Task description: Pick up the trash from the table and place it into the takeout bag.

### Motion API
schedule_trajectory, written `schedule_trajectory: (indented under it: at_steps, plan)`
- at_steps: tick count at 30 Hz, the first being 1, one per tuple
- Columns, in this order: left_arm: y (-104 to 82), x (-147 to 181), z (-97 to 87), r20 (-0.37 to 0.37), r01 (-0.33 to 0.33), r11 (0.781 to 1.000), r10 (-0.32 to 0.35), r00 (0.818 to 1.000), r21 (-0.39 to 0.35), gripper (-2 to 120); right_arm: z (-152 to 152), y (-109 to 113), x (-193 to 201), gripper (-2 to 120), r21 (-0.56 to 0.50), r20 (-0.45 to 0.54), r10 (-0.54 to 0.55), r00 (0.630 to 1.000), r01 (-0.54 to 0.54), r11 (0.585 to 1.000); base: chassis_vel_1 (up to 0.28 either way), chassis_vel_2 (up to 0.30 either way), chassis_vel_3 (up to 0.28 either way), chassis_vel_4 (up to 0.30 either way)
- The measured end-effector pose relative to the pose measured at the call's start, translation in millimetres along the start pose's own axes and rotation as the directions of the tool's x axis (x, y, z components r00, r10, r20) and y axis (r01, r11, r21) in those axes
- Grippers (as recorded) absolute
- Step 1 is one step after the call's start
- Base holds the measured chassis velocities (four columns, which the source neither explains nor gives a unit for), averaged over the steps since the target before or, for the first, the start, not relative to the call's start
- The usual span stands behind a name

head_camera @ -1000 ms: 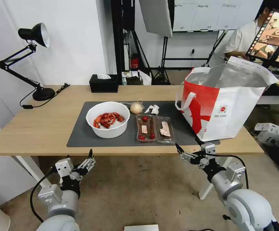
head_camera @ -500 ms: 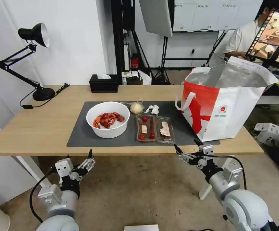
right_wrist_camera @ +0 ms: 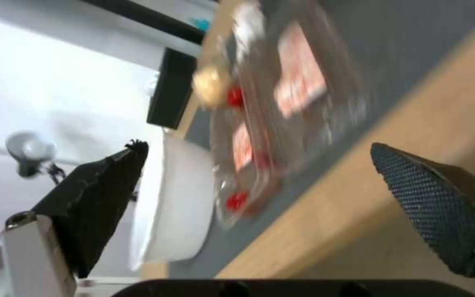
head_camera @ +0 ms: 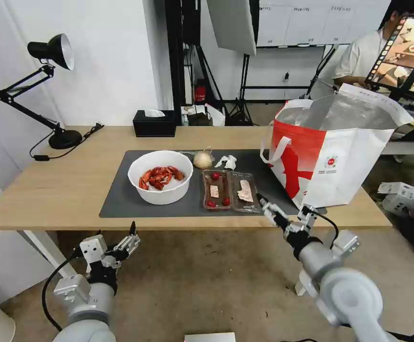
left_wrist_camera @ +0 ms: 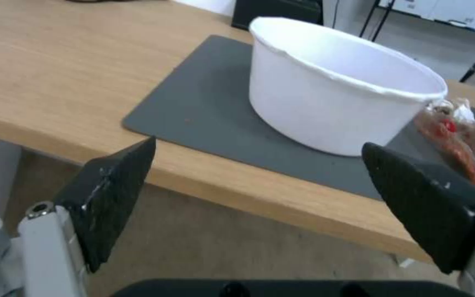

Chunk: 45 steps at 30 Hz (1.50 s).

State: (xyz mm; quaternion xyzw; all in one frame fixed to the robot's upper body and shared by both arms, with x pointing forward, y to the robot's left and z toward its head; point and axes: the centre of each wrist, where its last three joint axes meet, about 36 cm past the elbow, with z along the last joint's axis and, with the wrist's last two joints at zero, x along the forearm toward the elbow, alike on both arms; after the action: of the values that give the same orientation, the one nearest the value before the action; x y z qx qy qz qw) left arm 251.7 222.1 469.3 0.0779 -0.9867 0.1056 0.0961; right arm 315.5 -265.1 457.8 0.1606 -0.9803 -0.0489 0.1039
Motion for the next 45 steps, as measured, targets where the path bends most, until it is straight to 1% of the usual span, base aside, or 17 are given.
schedule_trajectory:
  at_steps: [1,2,3,4,5,6,7,8,9,12,13,14,16,20,33,42,45]
  plan:
    - [0.2,0,-0.1,0.001,0.001,1.0,-0.001,1.0,0.0,100,-1,3,0,100,-0.074,0.0,-0.011,1.0,0.011,0.997,0.0,0.0,0.0,0.0]
    - [0.2,0,-0.1,0.001,0.001,1.0,-0.001,1.0,0.0,100,-1,3,0,100,-0.074,0.0,-0.011,1.0,0.011,0.997,0.0,0.0,0.0,0.0]
    - [0.5,0,-0.2,0.001,0.002,1.0,-0.002,1.0,-0.001,100,-3,7,-1,100,-0.167,0.001,-0.02,1.0,0.02,0.986,0.0,0.0,0.0,0.0]
    - [0.7,1,-0.3,0.002,0.003,1.0,-0.003,1.0,-0.001,100,-6,12,-4,100,-0.304,0.004,-0.028,1.0,0.028,0.952,0.0,0.0,0.0,0.0]
    - [0.7,1,-0.3,0.002,0.003,1.0,-0.003,1.0,-0.001,100,-6,12,-4,100,-0.304,0.004,-0.028,1.0,0.028,0.952,0.0,0.0,0.0,0.0]
    - [1.1,1,-0.3,0.003,0.004,1.0,-0.004,1.0,0.0,100,-11,16,-8,100,-0.424,0.006,-0.015,1.0,0.016,0.906,0.0,0.0,0.0,0.0]
    - [1.3,1,-0.4,0.003,0.004,1.0,-0.004,1.0,0.002,100,-19,19,-15,100,-0.572,-0.003,0.014,1.0,-0.014,0.82,0.0,0.0,0.0,0.0]
    - [1.3,1,-0.5,0.003,0.004,1.0,-0.004,1.0,0.002,100,-24,20,-19,100,-0.662,-0.014,0.025,1.0,-0.028,0.749,0.0,0.0,0.0,0.0]
    - [1.3,1,-0.5,0.003,0.004,1.0,-0.004,1.0,0.002,100,-24,20,-19,100,-0.662,-0.014,0.025,1.0,-0.028,0.749,0.0,0.0,0.0,0.0]
    - [-0.9,-1,1.5,-0.003,-0.01,1.0,0.01,1.0,0.004,100,-32,21,-26,100,-0.863,-0.11,0.009,0.994,-0.1,0.495,0.0,0.0,0.0,0.0]
    - [-1.2,-1,2.5,-0.006,-0.014,1.0,0.014,1.0,0.003,100,-33,23,-25,100,-0.892,-0.13,-0.01,0.991,-0.113,0.438,0.0,0.0,0.0,0.0]
    - [-1.2,-1,2.5,-0.006,-0.014,1.0,0.014,1.0,0.003,100,-33,23,-25,100,-0.892,-0.13,-0.01,0.991,-0.113,0.438,0.0,0.0,0.0,0.0]
    - [-0.9,-2,3.3,-0.01,-0.021,1.0,0.021,1.0,-0.001,100,-32,34,-25,100,-0.919,-0.147,-0.046,0.988,-0.119,0.375,0.0,0.0,0.0,0.0]
    - [-0.5,-2,3.9,-0.013,-0.023,1.0,0.023,1.0,-0.002,100,-28,48,-30,100,-0.931,-0.146,-0.074,0.987,-0.112,0.346,0.0,0.0,0.0,0.0]
    - [-0.7,-2,8.5,-0.029,-0.023,1.0,0.022,0.999,-0.005,100,-27,59,-59,100,-0.922,-0.156,-0.07,0.985,-0.121,0.367,0.0,0.0,0.0,0.0]
    - [-0.1,-2,10.4,-0.036,-0.017,1.0,0.017,0.999,-0.006,100,-29,63,-77,100,-0.924,-0.166,-0.072,0.983,-0.13,0.359,0.0,0.0,0.0,0.0]
    - [1.0,-1,11.0,-0.04,-0.015,1.0,0.015,0.999,-0.011,100,-31,64,-88,100,-0.92,-0.2,-0.058,0.978,-0.167,0.353,0.0,0.0,0.0,0.0]
